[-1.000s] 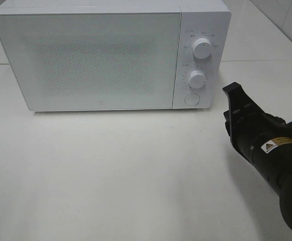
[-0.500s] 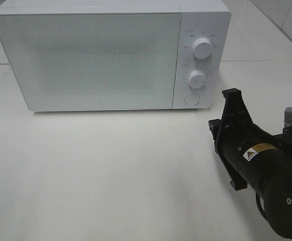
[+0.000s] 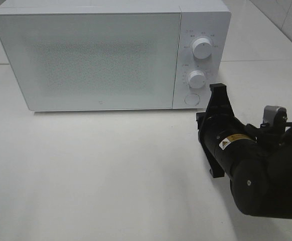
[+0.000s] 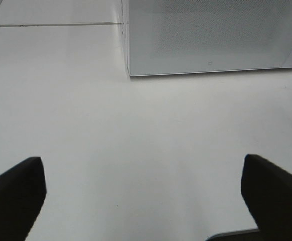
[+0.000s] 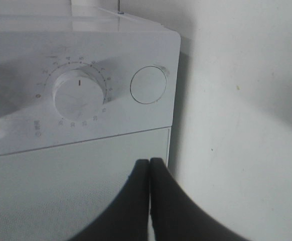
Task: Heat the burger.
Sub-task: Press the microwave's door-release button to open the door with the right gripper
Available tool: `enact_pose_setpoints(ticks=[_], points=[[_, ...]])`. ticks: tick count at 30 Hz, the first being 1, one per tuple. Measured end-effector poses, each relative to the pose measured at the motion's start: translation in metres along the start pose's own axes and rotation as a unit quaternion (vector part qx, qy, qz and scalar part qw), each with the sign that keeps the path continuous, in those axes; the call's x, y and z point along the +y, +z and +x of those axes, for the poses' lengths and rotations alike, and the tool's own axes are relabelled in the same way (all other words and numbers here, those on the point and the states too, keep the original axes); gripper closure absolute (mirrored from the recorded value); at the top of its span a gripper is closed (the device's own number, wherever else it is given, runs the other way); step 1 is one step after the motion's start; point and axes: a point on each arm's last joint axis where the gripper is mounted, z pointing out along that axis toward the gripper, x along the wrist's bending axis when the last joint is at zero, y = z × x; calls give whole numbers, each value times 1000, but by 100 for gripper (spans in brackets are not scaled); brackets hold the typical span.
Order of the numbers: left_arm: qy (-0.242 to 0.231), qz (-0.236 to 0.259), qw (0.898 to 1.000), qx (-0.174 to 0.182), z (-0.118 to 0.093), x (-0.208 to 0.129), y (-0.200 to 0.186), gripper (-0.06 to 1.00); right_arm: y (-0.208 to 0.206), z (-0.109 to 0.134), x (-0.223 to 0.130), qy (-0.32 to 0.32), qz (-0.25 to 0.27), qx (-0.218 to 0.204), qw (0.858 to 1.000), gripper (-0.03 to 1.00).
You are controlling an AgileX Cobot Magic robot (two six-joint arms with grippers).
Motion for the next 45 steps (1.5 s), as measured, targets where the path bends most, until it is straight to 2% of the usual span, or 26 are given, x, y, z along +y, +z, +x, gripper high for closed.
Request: enact_pose_setpoints(ticks=[5,17,32,39,45], points=[[0,0,1000,0,0,0,0,-3,20,6,6,20,-11,5,1000,95],[0,0,1000,0,0,0,0,-3,54,5,8,36,-13,-35,999,95],[0,0,1000,0,0,0,0,-3,82,4,5,42,-13,-42,998,95],[0,0,1000,0,0,0,0,-3,95,13,8,54,-20,-31,998,95],[0,0,1000,0,0,0,0,-3,102,8,5,52,-19,-39,998,95]])
